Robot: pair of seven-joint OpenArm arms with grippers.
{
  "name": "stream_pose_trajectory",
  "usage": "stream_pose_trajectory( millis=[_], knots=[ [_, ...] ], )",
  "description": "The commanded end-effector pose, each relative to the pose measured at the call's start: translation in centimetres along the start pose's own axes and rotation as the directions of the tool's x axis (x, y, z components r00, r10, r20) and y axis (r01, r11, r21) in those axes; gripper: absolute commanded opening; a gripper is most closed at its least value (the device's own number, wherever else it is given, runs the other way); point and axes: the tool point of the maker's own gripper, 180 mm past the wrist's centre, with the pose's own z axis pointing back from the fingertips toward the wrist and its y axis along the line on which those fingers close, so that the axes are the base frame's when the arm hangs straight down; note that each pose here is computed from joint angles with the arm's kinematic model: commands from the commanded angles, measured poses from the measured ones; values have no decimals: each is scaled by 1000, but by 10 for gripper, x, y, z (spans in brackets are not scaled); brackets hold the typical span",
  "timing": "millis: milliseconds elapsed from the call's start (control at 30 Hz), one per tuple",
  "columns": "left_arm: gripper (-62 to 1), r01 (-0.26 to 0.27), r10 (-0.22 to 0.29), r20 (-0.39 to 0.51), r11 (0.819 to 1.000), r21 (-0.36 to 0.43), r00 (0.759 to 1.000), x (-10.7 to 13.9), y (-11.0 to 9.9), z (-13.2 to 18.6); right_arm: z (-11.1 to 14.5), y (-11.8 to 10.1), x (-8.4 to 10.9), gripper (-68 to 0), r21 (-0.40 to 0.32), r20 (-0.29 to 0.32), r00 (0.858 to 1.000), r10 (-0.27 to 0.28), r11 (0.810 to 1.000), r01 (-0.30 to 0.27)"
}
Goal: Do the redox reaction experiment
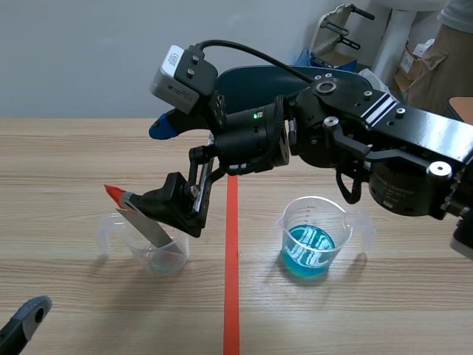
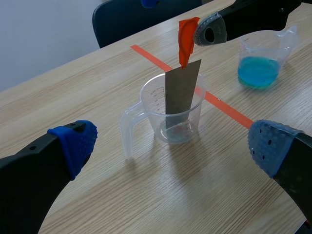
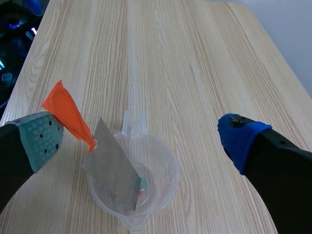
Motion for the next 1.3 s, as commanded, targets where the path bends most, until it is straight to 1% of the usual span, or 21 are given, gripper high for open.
stream_pose_trajectory(
  millis=[0,133,233,333,467,567,667,733,800,933,1033,1167,1267],
  knots=[
    [14,-1,1,22,1000,7,1000,5,1,0,-1,-2,15,4,7,40,999,16,1000,-17],
    [14,-1,1,22,1000,7,1000,5,1,0,-1,-2,15,4,7,42,999,15,1000,-15],
    [14,-1,1,22,1000,7,1000,5,1,0,-1,-2,17,4,7,54,999,5,1000,-5],
    [14,-1,1,22,1000,7,1000,5,1,0,1,-4,23,4,-6,92,996,-11,1000,11],
    [14,-1,1,23,1000,7,1000,5,1,0,8,-6,32,4,-46,116,993,20,999,-15],
    [14,2,-2,24,1000,10,1000,5,2,0,21,-6,44,4,-97,137,989,59,994,-46],
    [14,6,-7,33,1000,11,999,7,3,0,39,-5,56,4,-158,159,983,92,985,-67],
    [14,23,-24,48,999,29,999,11,7,1,52,-3,58,4,-202,162,981,102,977,-69],
    [14,39,-41,66,998,42,997,15,12,2,67,-2,57,4,-243,156,983,100,968,-60],
    [14,66,-72,104,996,59,992,26,20,5,99,0,46,4,-339,123,989,77,940,-31],
    [14,84,-90,105,995,60,990,33,21,8,123,3,34,4,-395,84,995,51,919,-13],
    [14,103,-108,111,994,46,988,47,16,12,155,6,19,4,-475,33,999,14,880,3],
    [14,115,-118,114,993,33,986,56,11,14,177,9,11,4,-530,10,1000,-17,848,19]
  ],
)
